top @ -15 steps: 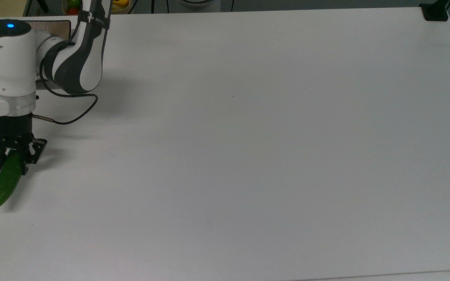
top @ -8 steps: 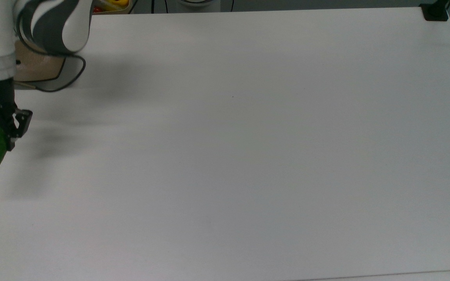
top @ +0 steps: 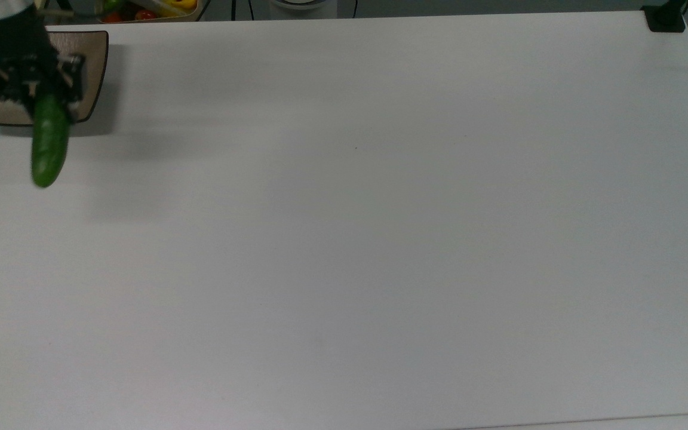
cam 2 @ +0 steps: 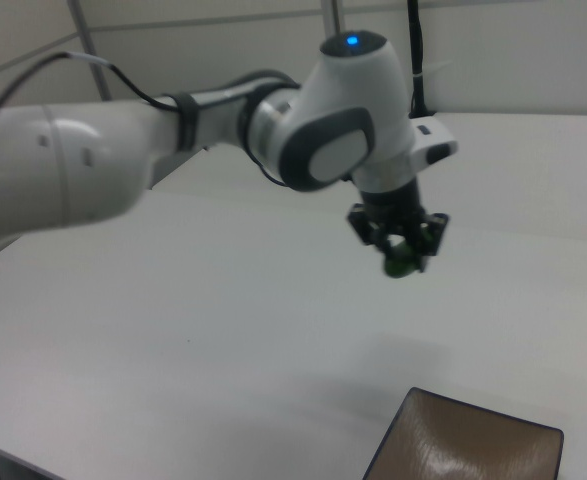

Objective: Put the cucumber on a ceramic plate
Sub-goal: 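Lift the cucumber and carry it over the brown square plate, then lower the cucumber onto the plate and open the gripper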

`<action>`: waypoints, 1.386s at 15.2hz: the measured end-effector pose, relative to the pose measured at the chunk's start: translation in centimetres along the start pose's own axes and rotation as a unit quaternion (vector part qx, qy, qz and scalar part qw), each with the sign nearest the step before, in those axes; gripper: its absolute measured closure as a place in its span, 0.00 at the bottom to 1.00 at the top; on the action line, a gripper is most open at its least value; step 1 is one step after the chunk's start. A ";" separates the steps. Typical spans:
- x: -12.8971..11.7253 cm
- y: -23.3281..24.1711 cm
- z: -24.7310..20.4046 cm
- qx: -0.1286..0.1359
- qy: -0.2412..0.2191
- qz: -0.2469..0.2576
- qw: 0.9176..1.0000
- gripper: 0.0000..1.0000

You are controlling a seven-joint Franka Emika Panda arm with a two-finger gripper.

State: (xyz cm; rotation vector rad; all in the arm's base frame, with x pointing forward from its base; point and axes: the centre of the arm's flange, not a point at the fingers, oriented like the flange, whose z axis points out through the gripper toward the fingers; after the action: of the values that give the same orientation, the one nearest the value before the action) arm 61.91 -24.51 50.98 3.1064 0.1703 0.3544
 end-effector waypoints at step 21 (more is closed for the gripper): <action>-25.7 13.2 7.0 0.040 0.019 -0.057 0.997 0.52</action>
State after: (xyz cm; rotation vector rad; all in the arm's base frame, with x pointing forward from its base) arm 40.02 -40.45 38.65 3.1511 0.3688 0.4129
